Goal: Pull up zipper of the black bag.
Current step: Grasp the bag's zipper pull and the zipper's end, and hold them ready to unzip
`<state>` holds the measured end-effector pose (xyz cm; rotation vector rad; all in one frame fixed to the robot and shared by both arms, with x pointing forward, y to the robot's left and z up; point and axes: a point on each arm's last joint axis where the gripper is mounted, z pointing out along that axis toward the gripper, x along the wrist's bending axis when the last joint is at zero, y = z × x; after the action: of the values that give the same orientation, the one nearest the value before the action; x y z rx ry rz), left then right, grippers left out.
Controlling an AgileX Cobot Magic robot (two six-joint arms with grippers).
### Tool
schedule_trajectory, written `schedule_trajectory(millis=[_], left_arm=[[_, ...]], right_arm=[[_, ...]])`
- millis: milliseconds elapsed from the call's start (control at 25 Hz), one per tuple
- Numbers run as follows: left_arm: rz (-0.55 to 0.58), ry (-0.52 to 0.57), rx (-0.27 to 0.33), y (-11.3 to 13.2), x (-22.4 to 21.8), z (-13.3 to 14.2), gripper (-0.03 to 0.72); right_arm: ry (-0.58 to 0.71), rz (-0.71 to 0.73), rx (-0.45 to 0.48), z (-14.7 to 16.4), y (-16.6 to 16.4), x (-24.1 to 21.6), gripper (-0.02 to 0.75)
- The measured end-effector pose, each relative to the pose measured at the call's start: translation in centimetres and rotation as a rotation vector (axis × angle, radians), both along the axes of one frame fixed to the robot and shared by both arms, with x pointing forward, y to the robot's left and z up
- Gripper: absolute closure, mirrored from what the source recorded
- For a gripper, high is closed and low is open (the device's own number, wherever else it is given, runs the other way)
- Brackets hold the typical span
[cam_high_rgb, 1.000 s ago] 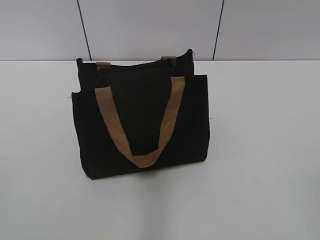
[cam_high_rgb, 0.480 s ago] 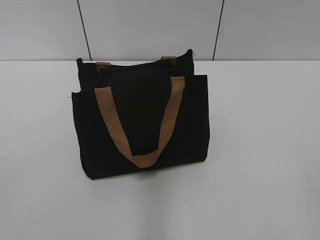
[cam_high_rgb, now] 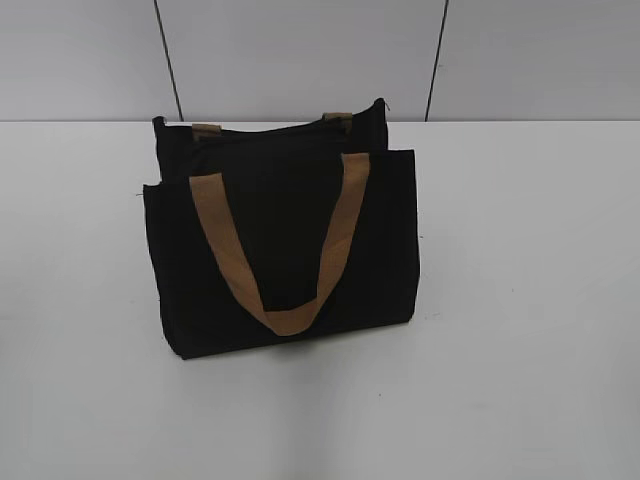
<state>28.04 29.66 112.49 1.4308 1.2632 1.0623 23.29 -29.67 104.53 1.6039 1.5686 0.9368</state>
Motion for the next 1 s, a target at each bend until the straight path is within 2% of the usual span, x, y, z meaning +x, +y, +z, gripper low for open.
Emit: schedule_trajectory(millis=[80,160,400,680,880,1000], left_arm=[[-0.054,-0.036,0.069,-0.4,1.2,0.1,0.431],[-0.105,-0.052,0.092,-0.9,2.7,-0.4,0.428],[-0.137,-0.112,0.046,-2.0,6.9,-3.8,0.419],[-0.091,-0.060,0.024,-2.3,10.4,-7.9,0.417],[-0.110,-0.068,-0.001,-3.3,12.2,-8.9,0.417],[-0.131,-0.060,0.005,-4.1,13.3,-9.7,0.416]], right_arm=[[0.000,0.000,0.000,0.0,0.0,0.0,0.253],[0.000,0.000,0.000,0.0,0.0,0.0,0.253],[0.000,0.000,0.000,0.0,0.0,0.0,0.253],[0.000,0.000,0.000,0.0,0.0,0.0,0.253],[0.000,0.000,0.000,0.0,0.0,0.0,0.253],[0.000,0.000,0.000,0.0,0.0,0.0,0.253]])
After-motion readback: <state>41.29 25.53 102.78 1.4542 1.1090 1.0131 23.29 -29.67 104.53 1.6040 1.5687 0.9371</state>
